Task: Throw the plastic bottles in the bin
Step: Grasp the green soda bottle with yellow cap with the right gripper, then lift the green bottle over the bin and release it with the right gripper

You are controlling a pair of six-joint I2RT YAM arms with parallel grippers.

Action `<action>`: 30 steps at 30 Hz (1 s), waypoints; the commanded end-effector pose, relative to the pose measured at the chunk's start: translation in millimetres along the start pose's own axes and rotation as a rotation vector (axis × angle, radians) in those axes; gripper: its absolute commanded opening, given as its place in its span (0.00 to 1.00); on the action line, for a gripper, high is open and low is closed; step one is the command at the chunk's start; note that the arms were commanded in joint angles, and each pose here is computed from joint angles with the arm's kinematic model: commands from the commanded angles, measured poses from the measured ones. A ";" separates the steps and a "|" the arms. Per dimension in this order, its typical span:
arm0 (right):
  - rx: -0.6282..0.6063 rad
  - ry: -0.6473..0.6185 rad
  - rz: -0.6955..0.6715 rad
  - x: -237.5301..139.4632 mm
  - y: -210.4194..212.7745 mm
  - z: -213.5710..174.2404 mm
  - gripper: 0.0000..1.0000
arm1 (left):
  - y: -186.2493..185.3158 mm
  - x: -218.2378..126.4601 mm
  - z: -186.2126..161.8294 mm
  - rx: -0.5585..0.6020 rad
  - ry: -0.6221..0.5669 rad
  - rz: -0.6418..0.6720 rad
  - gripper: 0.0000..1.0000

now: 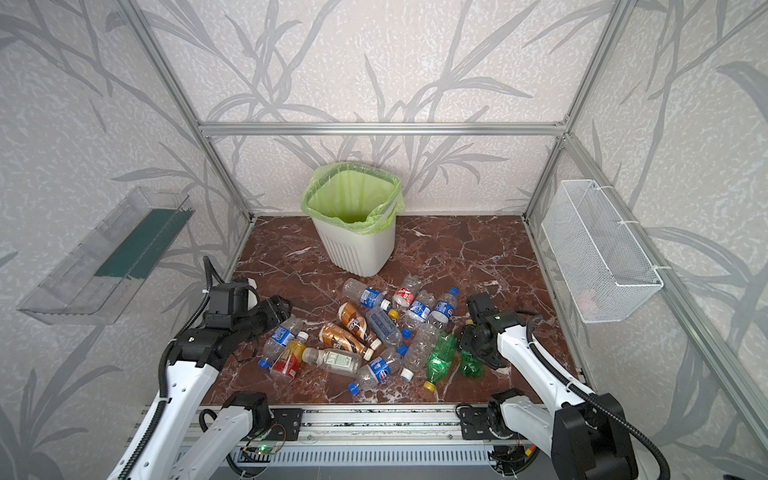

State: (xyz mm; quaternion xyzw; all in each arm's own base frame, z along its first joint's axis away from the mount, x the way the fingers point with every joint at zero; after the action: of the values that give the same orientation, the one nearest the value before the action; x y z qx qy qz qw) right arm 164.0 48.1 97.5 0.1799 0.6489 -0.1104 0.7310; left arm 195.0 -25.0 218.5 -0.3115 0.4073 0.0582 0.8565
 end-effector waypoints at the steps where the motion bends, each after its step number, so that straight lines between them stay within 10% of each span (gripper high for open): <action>1: -0.007 -0.005 0.006 5.9 2.0 3.2 0.73 | -1.7 -3.0 1.7 -0.001 -0.015 -0.002 0.79; 17: -0.036 -0.068 0.065 -28.1 7.6 9.3 0.50 | -5.7 -8.2 1.2 0.010 -0.023 -0.006 0.79; 30: -0.212 -0.462 0.662 -127.4 66.7 28.7 0.49 | -8.4 -9.0 -1.0 0.015 -0.013 -0.024 0.79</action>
State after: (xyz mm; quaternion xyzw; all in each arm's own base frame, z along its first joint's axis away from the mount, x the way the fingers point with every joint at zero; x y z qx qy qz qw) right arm 186.2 71.5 194.1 0.2543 0.4618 0.0697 0.8469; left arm 193.3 -30.4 220.3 -0.3044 0.4059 0.0493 0.8603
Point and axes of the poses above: each gripper's point midway between its finger pads, its own x axis out along the fingers, its own y axis along the line the jaws close on, z = x × y, the point moved 6 cm from there along -x, back along the fingers, and after that the axes turned 3 degrees about -x, right-handed, at the moved point
